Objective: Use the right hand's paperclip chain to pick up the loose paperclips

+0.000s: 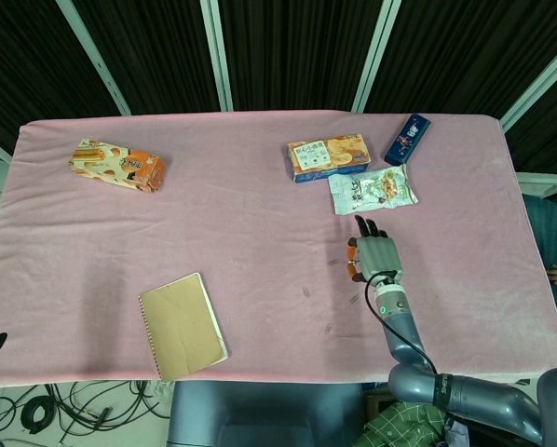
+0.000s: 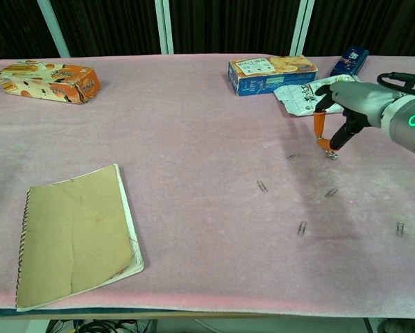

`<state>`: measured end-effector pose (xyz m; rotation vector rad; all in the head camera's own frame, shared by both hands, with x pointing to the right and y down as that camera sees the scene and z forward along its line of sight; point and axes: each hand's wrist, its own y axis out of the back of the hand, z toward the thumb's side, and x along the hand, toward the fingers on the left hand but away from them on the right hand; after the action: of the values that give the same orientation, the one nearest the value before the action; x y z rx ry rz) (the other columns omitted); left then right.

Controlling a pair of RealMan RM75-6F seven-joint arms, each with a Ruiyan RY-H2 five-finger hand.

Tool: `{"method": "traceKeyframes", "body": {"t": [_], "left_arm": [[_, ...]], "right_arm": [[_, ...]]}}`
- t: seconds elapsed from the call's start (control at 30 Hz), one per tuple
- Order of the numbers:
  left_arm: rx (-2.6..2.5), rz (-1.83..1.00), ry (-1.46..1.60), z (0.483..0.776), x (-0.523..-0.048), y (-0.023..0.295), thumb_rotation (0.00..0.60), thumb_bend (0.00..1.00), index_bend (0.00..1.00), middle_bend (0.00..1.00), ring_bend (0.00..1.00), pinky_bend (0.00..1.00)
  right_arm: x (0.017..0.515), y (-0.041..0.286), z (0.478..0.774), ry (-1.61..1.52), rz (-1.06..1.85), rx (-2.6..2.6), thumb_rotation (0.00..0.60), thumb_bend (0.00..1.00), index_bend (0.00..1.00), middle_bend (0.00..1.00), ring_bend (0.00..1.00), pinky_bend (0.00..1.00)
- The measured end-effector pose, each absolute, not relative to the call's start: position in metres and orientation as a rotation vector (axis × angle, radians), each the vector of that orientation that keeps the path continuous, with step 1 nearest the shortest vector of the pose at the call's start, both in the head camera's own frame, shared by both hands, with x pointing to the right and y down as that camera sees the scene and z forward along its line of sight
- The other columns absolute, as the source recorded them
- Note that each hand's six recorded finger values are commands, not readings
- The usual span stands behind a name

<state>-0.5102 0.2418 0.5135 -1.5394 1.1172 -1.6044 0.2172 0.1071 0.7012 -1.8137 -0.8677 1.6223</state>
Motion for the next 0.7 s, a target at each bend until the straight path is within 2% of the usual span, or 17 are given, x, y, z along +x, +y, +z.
{"method": "traceKeyframes", "body": {"t": [0.7], "left_arm": [[-1.539,-1.600,1.126,0.512,-0.511,0.242,0.600,0.22,0.03,0.00,0.00,0.00]], "right_arm": [[0.194,0.101,0.683,-0.939,1.544,-1.905,0.600,0.32,0.57,0.00,0.01,0.19]]}}
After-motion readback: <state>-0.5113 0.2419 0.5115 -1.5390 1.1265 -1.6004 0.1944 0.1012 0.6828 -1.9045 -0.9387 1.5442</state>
